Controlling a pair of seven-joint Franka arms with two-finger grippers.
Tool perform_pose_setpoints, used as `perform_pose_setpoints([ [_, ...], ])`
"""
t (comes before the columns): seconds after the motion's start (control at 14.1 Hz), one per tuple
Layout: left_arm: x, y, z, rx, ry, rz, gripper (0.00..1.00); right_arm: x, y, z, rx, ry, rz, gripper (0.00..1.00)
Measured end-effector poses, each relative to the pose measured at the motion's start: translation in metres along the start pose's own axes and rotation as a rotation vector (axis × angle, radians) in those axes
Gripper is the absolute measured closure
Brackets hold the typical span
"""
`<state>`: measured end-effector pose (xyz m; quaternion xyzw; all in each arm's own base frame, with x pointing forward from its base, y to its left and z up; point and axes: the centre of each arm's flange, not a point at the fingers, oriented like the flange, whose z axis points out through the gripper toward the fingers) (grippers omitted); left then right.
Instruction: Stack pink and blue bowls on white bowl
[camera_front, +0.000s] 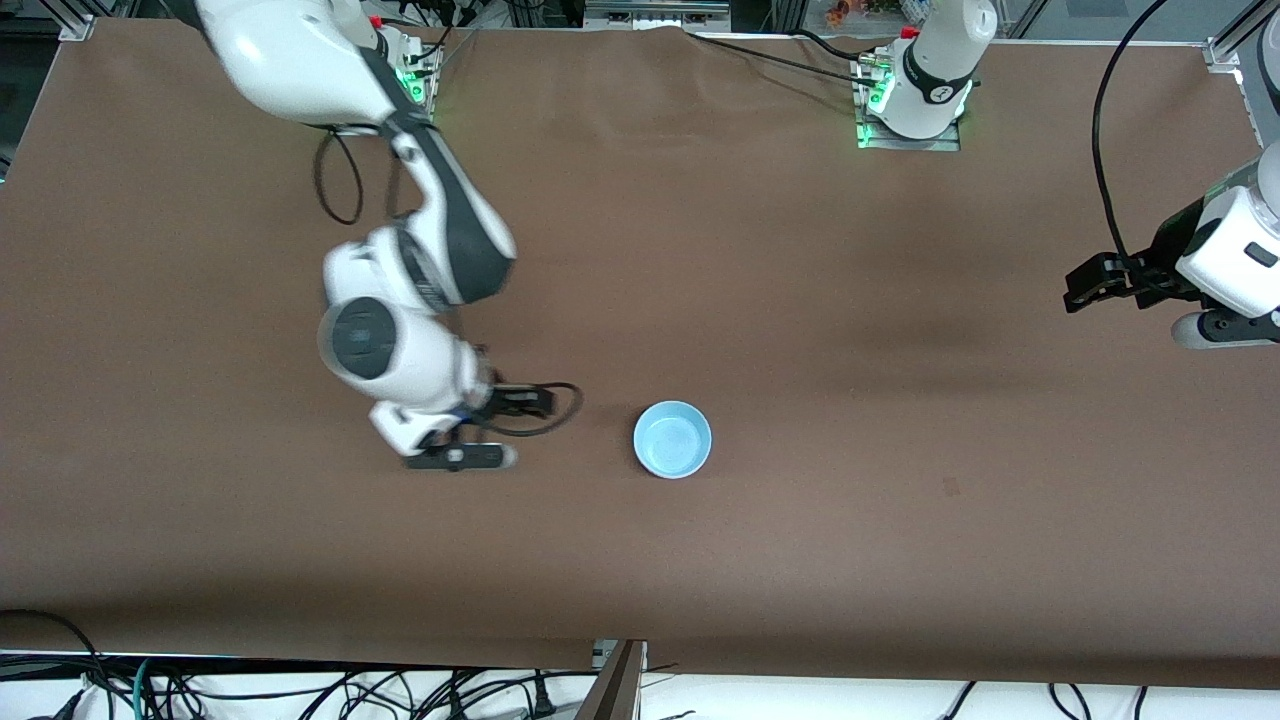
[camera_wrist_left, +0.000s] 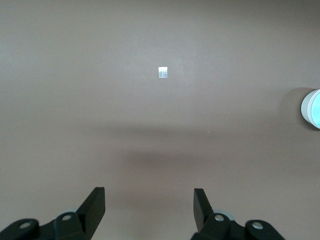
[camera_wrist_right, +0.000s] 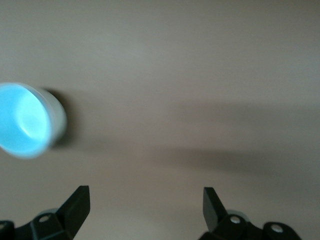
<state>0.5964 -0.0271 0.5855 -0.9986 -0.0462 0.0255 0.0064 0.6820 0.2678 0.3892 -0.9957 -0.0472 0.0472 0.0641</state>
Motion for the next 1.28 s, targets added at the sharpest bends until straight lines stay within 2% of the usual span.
perform_pose_setpoints([
  [0.07, -0.006, 0.0, 0.001, 0.002, 0.004, 0.0, 0.2, -0.005, 0.035, -0.027, -0.003, -0.038, -0.033, 0.0],
  [0.21, -0.015, 0.0, 0.001, 0.004, 0.01, 0.001, 0.19, -0.017, 0.096, -0.08, 0.008, -0.059, -0.041, 0.0],
  [0.36, -0.019, 0.001, 0.0, 0.005, 0.015, 0.004, 0.08, -0.04, 0.146, -0.134, -0.012, -0.063, -0.005, 0.0],
  [0.43, -0.019, 0.003, 0.001, 0.005, 0.016, 0.007, 0.02, -0.061, 0.174, -0.176, -0.072, -0.035, 0.025, 0.0],
  [0.64, -0.019, 0.004, 0.001, 0.002, 0.018, 0.009, 0.0, -0.107, 0.192, -0.239, -0.14, 0.03, 0.052, 0.0],
  [0.78, -0.02, 0.006, 0.001, -0.029, 0.013, 0.007, 0.0, -0.132, 0.194, -0.251, -0.145, 0.021, 0.059, 0.0],
  [0.92, -0.019, 0.006, 0.001, -0.039, 0.011, 0.007, 0.0, -0.146, 0.195, -0.241, -0.143, -0.039, 0.072, 0.0],
  [1.07, -0.019, 0.006, 0.001, -0.039, 0.011, 0.007, 0.0, -0.154, 0.197, -0.233, -0.142, -0.074, 0.095, 0.0],
  [1.28, -0.019, 0.006, 0.001, -0.039, 0.011, 0.008, 0.0, -0.158, 0.197, -0.23, -0.142, -0.085, 0.098, 0.0],
])
